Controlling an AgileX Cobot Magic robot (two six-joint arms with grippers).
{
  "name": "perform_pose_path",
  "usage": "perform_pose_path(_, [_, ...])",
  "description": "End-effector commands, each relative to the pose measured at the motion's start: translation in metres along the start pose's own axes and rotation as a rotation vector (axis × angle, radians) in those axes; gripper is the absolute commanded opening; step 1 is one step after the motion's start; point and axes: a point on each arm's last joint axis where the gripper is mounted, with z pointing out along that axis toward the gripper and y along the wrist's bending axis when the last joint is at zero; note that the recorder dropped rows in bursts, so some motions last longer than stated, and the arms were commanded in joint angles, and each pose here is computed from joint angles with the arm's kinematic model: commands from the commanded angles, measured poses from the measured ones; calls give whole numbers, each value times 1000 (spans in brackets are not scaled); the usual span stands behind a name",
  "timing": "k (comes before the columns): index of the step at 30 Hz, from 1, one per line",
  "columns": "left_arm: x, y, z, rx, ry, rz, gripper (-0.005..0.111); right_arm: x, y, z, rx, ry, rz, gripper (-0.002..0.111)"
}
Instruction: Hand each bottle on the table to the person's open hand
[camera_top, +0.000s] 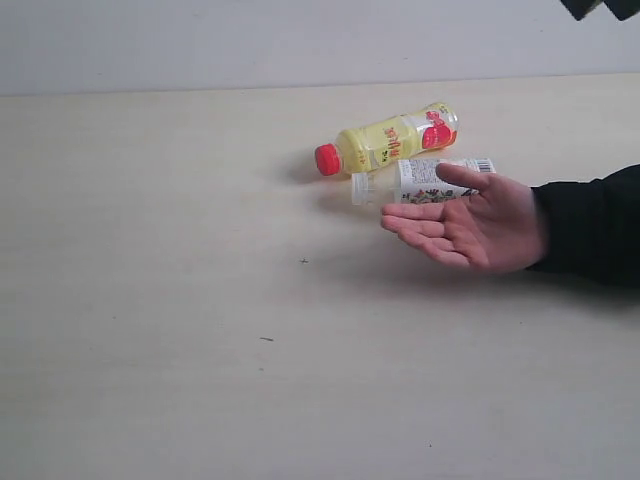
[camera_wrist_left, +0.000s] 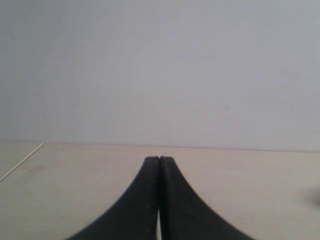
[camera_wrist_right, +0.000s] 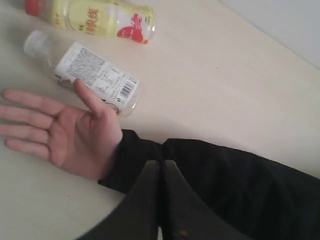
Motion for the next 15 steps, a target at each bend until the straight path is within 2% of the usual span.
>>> perform_pose_path(1, [-1, 0, -1, -2, -11, 9, 0, -30, -16, 30, 68, 64, -54, 0])
perform_pose_path(5, [-1, 0, -1, -2, -11, 9, 0, -44, -19, 52, 53, 100, -285, 0])
perform_pose_path(9, [-1, 0, -1, -2, -11, 9, 0, -48, -10, 76, -34, 139, -657, 0])
perform_pose_path(15, [-1, 0, -1, -2, -11, 9, 0, -50, 10, 114, -206, 147, -905, 0])
